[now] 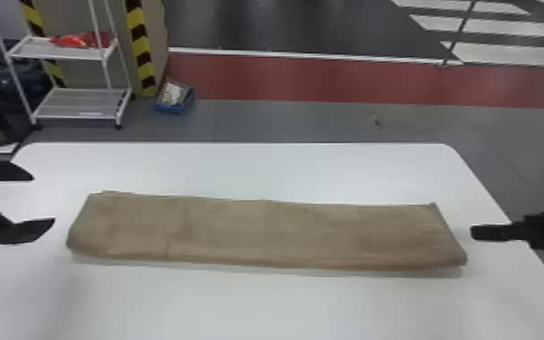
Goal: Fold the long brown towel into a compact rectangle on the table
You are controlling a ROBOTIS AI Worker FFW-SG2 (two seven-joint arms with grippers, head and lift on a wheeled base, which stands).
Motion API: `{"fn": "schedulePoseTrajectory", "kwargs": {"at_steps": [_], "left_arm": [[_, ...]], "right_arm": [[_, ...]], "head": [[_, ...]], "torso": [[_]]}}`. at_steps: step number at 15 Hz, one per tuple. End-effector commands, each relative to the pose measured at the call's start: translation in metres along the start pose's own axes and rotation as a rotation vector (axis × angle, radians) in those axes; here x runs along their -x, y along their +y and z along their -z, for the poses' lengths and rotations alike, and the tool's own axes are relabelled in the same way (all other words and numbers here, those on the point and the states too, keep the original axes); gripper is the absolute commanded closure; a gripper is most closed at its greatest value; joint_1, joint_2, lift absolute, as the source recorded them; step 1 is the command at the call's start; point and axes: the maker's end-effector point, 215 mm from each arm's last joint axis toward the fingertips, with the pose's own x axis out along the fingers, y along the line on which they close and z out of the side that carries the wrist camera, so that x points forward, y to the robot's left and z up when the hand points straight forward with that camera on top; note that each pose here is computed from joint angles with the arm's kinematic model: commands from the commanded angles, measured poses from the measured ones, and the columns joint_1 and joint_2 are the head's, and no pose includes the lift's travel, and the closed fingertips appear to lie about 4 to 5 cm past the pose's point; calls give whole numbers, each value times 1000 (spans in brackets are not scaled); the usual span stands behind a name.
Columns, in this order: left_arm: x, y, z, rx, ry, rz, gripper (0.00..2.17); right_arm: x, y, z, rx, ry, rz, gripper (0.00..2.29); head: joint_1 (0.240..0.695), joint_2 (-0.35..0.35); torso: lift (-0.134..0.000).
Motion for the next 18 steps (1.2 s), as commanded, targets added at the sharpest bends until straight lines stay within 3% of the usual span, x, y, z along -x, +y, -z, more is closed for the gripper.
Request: {"fn": "schedulePoseTrajectory", "kwargs": {"at_steps": [1, 11, 18], "left_arm": [[0, -1, 0, -2, 1, 1, 83], [-3, -4, -1, 0, -1, 6, 83], [-29, -35, -21, 19, -48, 42, 83]], "right_arm": [[0, -1, 0, 0, 0, 1, 60], [2, -4, 1, 1, 3, 7, 60], [2, -5, 3, -8, 9, 12, 60]], "head": [[695, -102], [695, -106], [695, -137]], "torso": [[-125], [-125], [-125]]}}
